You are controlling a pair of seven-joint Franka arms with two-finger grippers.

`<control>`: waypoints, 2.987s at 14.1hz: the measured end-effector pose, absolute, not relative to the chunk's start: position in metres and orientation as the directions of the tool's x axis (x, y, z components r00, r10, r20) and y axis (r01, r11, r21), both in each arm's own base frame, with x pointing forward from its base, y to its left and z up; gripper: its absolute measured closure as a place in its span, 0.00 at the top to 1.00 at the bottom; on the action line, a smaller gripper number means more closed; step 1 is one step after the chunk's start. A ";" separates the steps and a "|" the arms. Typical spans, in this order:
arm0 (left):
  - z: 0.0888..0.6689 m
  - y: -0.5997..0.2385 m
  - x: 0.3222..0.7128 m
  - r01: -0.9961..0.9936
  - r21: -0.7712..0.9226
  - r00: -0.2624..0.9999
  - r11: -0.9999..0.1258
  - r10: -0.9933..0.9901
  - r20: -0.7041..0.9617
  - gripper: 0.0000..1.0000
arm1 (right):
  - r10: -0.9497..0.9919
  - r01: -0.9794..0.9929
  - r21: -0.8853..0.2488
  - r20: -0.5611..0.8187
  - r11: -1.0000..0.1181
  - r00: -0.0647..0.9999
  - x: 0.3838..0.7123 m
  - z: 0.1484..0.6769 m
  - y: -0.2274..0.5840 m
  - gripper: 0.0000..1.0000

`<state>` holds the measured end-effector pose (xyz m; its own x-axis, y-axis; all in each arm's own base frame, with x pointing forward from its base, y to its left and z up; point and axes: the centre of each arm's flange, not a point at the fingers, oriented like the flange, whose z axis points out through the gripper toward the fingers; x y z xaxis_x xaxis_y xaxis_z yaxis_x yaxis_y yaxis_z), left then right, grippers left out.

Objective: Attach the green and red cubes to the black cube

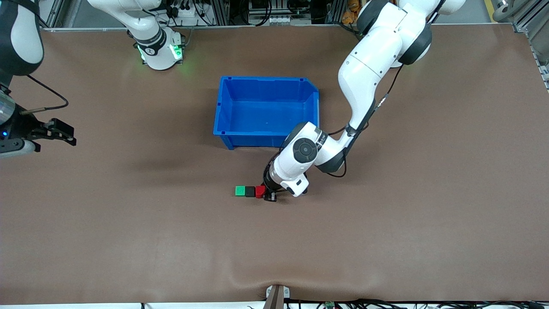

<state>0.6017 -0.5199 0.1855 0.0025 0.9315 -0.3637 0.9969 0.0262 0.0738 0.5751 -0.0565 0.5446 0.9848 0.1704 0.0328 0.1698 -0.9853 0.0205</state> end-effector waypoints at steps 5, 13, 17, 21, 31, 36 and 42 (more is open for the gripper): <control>0.187 -0.519 0.600 0.999 0.031 -0.007 0.019 0.941 -0.338 0.40 | -0.179 -0.179 0.009 0.017 -0.984 0.984 0.573 0.571 -0.048 1.00; 0.193 -0.500 0.604 0.995 -0.101 -0.039 0.013 0.963 -0.265 0.40 | -0.163 -0.164 -0.002 -0.075 -0.986 0.984 0.558 0.603 -0.035 1.00; 0.198 -0.485 0.612 0.992 -0.122 -0.034 0.004 0.969 -0.246 0.40 | -0.105 -0.107 -0.016 -0.099 -0.994 0.989 0.553 0.613 -0.038 1.00; 0.199 -0.486 0.611 0.993 -0.103 0.033 -0.060 0.968 -0.249 0.45 | -0.017 -0.020 -0.027 -0.109 -0.999 0.994 0.551 0.612 -0.043 1.00; 0.482 -0.329 0.654 0.853 0.032 0.522 -0.521 0.850 -0.079 1.00 | -0.025 -0.031 -0.057 -0.100 -0.998 0.995 0.553 0.611 -0.045 1.00; 0.575 -0.203 0.639 0.589 -0.028 0.804 -0.808 0.589 -0.081 1.00 | -0.039 -0.046 -0.057 -0.105 -0.997 0.994 0.555 0.608 -0.043 1.00; 0.624 -0.091 0.610 0.380 -0.050 0.915 -0.924 0.383 -0.128 1.00 | -0.041 -0.046 -0.055 -0.091 -0.997 0.995 0.558 0.607 -0.043 1.00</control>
<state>0.6105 -0.0914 0.6239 0.9148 0.3832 -0.1279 0.3799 -0.9237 -0.0501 0.5580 -0.0433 0.6065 0.9950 -0.0413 -0.0905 -0.0464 -0.9974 -0.0547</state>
